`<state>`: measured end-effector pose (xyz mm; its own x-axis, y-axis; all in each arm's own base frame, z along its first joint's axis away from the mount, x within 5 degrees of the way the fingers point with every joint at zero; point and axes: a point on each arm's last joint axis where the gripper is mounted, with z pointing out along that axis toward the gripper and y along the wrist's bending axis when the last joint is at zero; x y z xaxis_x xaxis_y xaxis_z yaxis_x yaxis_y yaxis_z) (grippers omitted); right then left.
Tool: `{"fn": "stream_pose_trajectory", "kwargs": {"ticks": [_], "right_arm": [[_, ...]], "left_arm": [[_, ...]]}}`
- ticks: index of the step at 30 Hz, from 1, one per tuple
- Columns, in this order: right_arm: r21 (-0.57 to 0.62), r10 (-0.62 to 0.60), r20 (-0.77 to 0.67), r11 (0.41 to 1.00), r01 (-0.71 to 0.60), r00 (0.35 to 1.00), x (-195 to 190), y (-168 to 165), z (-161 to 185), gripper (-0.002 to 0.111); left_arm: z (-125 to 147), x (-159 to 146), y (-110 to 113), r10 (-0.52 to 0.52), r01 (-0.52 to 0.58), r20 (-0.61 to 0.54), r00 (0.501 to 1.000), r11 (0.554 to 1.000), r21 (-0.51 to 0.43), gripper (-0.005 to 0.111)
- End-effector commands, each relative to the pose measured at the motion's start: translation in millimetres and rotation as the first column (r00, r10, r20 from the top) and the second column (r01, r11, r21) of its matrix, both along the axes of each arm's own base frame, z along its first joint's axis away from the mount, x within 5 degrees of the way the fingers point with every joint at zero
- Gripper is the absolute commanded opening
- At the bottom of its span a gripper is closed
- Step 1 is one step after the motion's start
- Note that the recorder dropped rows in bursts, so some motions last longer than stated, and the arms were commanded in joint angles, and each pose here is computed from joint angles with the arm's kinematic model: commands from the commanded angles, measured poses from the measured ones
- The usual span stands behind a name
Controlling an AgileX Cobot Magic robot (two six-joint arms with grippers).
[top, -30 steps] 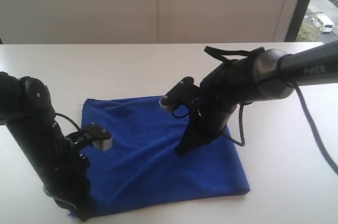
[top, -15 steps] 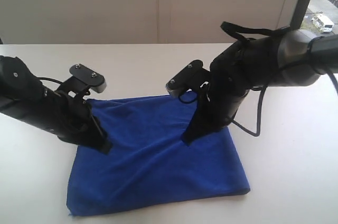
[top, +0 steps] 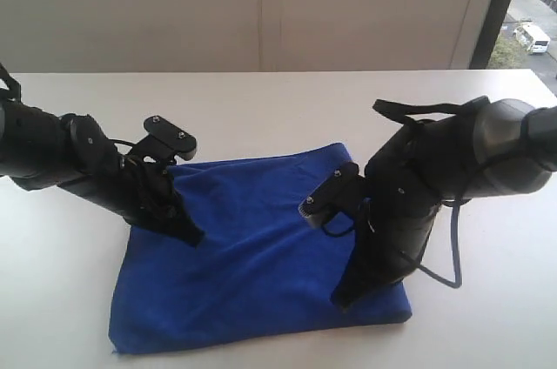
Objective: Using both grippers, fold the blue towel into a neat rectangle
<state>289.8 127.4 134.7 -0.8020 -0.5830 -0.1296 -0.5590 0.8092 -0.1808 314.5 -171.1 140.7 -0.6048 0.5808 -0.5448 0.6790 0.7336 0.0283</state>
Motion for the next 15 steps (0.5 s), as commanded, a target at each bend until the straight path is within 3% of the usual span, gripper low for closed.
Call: {"fn": "stream_pose_trajectory", "kwargs": {"ticks": [1,9,15], "right_arm": [[-0.003,0.016,-0.036,1.000,-0.016,0.999,-19,10,-8,0.000],[-0.008,0.081,-0.081,0.997,-0.082,0.993,-49,40,-12,0.000],[0.073,0.121,-0.128,0.991,-0.113,0.984,-82,79,-12,0.000]], "left_arm": [[1,14,-2,0.001,-0.001,0.010,1.000,1.000,-0.005,0.000],[5,35,6,-0.003,0.003,-0.017,1.000,1.000,-0.003,0.000],[26,37,0,-0.060,0.058,-0.059,0.997,0.998,-0.028,0.000]]}}
